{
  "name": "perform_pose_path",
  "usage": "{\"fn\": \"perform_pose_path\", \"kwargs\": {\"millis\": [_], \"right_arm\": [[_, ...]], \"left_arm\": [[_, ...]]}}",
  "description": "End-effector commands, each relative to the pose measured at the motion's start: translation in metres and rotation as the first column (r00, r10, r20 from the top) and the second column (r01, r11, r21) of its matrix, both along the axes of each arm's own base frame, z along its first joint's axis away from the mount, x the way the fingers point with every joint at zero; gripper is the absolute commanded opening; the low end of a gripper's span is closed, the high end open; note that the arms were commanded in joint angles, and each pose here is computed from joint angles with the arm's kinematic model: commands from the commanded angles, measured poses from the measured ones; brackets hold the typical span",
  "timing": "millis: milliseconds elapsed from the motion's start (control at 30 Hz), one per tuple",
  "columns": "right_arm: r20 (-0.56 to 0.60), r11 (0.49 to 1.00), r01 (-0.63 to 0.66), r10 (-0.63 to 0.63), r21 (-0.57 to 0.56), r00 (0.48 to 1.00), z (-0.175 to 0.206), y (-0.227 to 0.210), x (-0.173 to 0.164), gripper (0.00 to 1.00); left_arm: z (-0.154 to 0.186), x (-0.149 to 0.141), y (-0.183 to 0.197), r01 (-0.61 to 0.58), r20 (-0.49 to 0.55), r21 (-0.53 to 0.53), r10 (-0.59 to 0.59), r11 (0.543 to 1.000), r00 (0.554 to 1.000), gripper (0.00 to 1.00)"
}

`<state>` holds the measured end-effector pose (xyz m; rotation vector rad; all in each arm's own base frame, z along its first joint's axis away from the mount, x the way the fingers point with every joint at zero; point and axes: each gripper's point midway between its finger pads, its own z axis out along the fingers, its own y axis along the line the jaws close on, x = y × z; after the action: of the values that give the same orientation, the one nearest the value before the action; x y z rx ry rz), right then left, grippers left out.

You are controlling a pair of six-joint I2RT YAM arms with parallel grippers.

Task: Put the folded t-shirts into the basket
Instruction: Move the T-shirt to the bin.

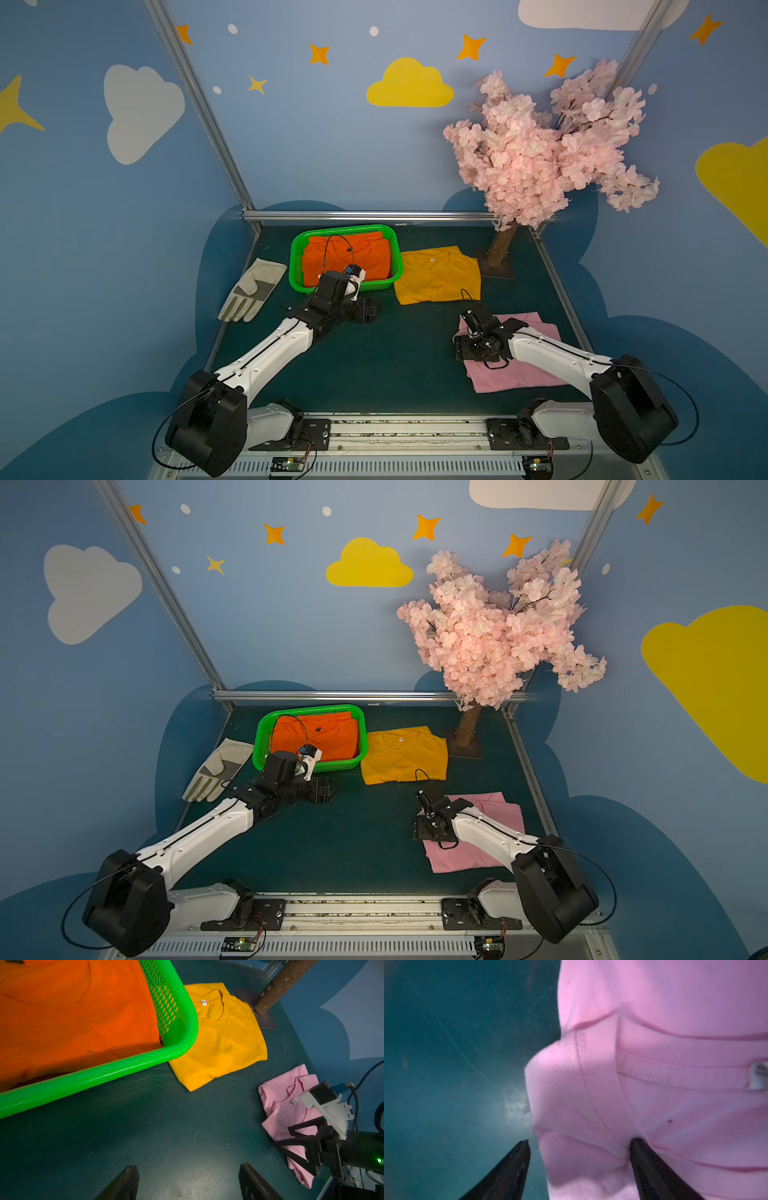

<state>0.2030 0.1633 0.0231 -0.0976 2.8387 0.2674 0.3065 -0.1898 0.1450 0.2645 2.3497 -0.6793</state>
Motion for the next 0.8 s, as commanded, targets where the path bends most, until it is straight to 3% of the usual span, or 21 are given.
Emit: {"fn": "perform_pose_path", "kwargs": {"millis": [0,133,200,300,500,667,767], "right_arm": [[-0.026,0.948,-0.029,0.04,0.318,0.999,0.004,0.091,-0.018,0.76],[0.085,0.846,-0.175,0.153,0.504,0.985,0.051,0.194,-0.017,0.74],[0.105,0.818,-0.263,0.244,0.511,0.964,0.064,0.228,-0.026,0.74],[0.136,0.815,-0.315,0.285,0.486,0.949,0.078,0.236,-0.024,0.75],[0.151,0.892,-0.308,0.272,0.332,0.95,0.078,0.162,0.001,0.77],[0.124,0.971,-0.133,0.109,0.199,0.986,0.068,0.063,0.046,0.81],[0.126,0.989,-0.064,0.047,0.136,0.991,0.062,0.019,0.067,0.84]], "left_arm": [[-0.013,-0.007,0.012,-0.043,-0.018,0.02,0.043,0.999,0.999,0.8],[-0.027,-0.019,0.025,-0.086,-0.045,0.002,0.086,0.996,0.995,0.8],[-0.031,-0.026,0.031,-0.097,-0.057,-0.007,0.097,0.995,0.994,0.81],[-0.034,-0.035,0.037,-0.106,-0.061,-0.002,0.106,0.994,0.992,0.81],[-0.046,-0.051,0.031,-0.078,-0.073,-0.049,0.074,0.996,0.995,0.82],[-0.063,-0.054,0.022,-0.039,-0.098,-0.002,0.038,0.999,0.994,0.83],[-0.071,-0.054,0.013,0.0,-0.114,0.003,0.0,1.0,0.993,0.83]]}}
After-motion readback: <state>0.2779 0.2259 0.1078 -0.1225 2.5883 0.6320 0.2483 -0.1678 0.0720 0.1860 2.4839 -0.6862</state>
